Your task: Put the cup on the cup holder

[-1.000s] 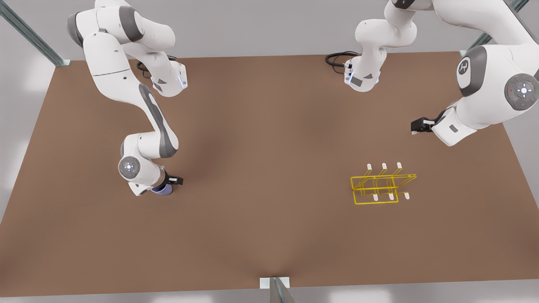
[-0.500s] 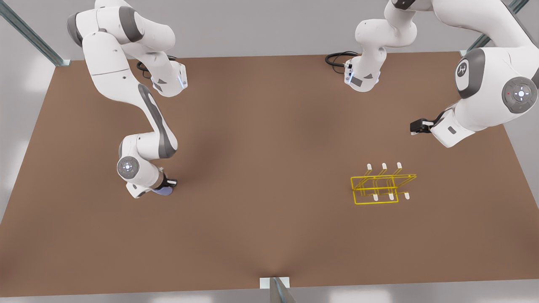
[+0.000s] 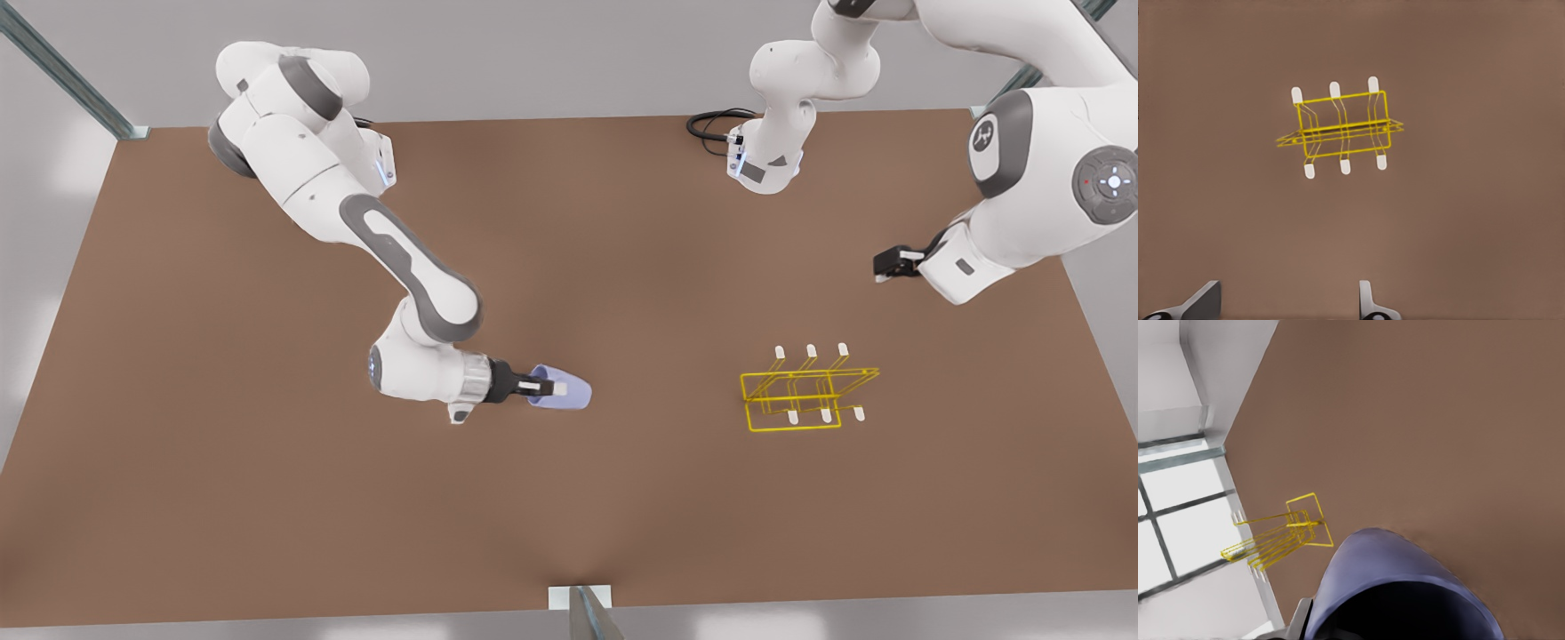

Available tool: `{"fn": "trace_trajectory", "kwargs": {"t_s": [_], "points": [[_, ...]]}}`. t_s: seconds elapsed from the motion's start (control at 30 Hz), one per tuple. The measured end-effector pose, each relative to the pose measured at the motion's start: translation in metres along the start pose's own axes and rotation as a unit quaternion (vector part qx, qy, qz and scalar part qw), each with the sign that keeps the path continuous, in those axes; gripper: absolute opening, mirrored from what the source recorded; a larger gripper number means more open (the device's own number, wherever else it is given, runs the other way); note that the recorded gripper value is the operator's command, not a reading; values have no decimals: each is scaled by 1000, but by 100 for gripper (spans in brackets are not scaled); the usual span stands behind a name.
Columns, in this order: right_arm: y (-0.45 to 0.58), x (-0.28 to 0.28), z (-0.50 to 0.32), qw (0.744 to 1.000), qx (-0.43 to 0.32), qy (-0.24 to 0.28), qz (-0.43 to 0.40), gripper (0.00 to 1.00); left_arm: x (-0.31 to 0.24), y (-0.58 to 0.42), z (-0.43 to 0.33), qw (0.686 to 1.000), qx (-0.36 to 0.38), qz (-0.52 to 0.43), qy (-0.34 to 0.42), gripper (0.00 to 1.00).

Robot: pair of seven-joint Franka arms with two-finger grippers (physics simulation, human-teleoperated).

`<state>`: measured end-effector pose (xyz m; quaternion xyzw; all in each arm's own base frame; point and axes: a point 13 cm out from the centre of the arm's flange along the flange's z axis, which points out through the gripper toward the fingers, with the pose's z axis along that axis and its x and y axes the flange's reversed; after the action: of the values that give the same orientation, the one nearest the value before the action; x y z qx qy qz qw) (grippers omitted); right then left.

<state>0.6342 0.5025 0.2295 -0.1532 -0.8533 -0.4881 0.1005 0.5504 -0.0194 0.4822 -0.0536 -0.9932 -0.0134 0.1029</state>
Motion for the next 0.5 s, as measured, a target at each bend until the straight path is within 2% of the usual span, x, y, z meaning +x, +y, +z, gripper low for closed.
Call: {"fn": "trace_trajectory", "kwargs": {"t_s": [0.13,0.23,0.37,0.5], "points": [[43,-3,66,989,-127,28,66,21,-1,0,2,1000,-5,1,-6,100],[66,10,125,984,-166,26,62,21,-4,0,3,1000,-7,2,-9,100],[40,32,186,986,-155,23,51,21,-4,1,2,1000,-8,1,-14,100],[-11,32,219,990,-129,17,51,21,-4,0,4,1000,-8,1,-14,100]]}}
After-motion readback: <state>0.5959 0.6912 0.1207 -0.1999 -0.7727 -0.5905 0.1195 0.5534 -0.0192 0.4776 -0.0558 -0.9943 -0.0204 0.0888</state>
